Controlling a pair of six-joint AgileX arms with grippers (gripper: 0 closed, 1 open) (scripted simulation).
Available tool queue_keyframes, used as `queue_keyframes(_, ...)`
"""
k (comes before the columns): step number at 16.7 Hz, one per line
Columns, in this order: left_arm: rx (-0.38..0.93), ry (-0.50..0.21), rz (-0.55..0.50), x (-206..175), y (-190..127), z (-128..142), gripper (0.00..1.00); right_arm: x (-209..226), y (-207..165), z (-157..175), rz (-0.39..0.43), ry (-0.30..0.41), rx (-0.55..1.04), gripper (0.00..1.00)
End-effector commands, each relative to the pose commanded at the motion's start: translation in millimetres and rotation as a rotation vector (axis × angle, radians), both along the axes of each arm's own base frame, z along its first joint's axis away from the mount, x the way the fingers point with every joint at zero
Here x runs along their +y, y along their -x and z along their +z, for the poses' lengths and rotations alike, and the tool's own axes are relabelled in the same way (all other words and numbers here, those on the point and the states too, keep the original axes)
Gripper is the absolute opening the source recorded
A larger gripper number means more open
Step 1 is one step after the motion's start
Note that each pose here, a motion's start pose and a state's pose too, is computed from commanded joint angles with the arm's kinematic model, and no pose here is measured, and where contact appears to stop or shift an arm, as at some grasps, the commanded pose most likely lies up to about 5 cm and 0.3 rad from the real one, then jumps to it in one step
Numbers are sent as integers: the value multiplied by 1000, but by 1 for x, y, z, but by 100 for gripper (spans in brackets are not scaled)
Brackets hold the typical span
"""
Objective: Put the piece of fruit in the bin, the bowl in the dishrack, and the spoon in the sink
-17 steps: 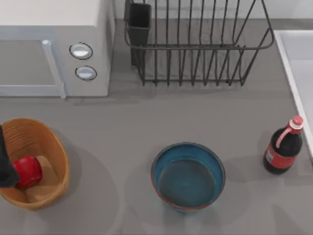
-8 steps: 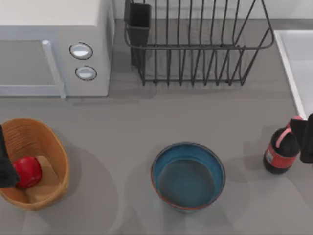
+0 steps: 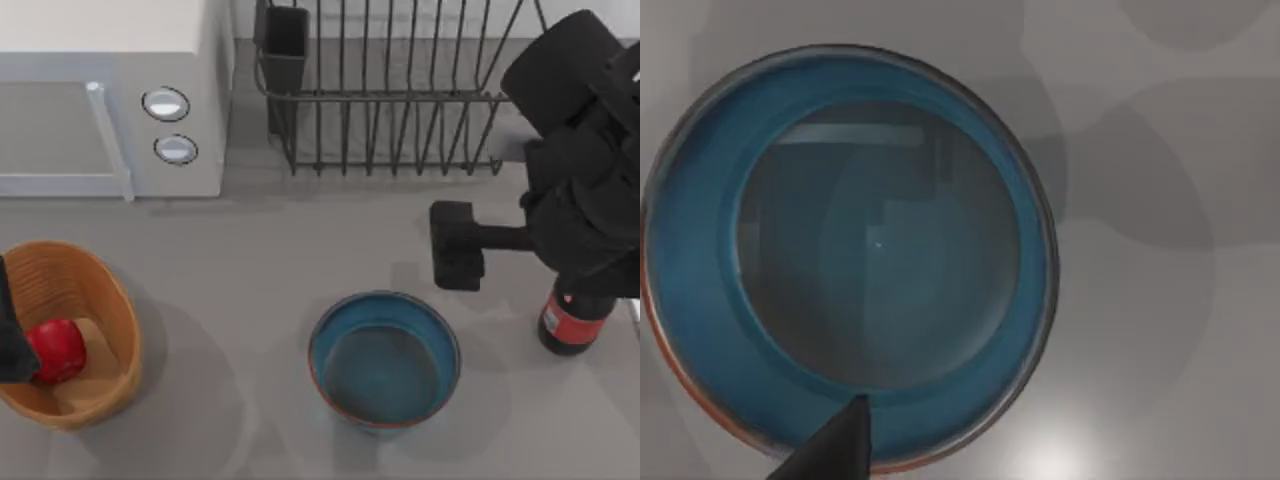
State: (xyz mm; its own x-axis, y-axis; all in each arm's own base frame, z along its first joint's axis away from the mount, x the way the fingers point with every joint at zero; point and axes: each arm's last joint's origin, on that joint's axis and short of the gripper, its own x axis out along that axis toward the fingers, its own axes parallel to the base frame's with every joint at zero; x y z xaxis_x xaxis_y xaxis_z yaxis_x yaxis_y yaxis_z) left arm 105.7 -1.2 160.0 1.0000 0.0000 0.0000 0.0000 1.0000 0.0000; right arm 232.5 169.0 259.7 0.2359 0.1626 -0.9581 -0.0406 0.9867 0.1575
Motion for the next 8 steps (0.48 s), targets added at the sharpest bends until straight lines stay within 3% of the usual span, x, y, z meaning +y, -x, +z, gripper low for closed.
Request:
queue_keyframes(4,0,0,0,0,0,0,100,35,-26,-22,-21,119,183,100)
queue_keyframes(8,0,0,0,0,0,0,100,44,-34,-31,-31,161,242,100)
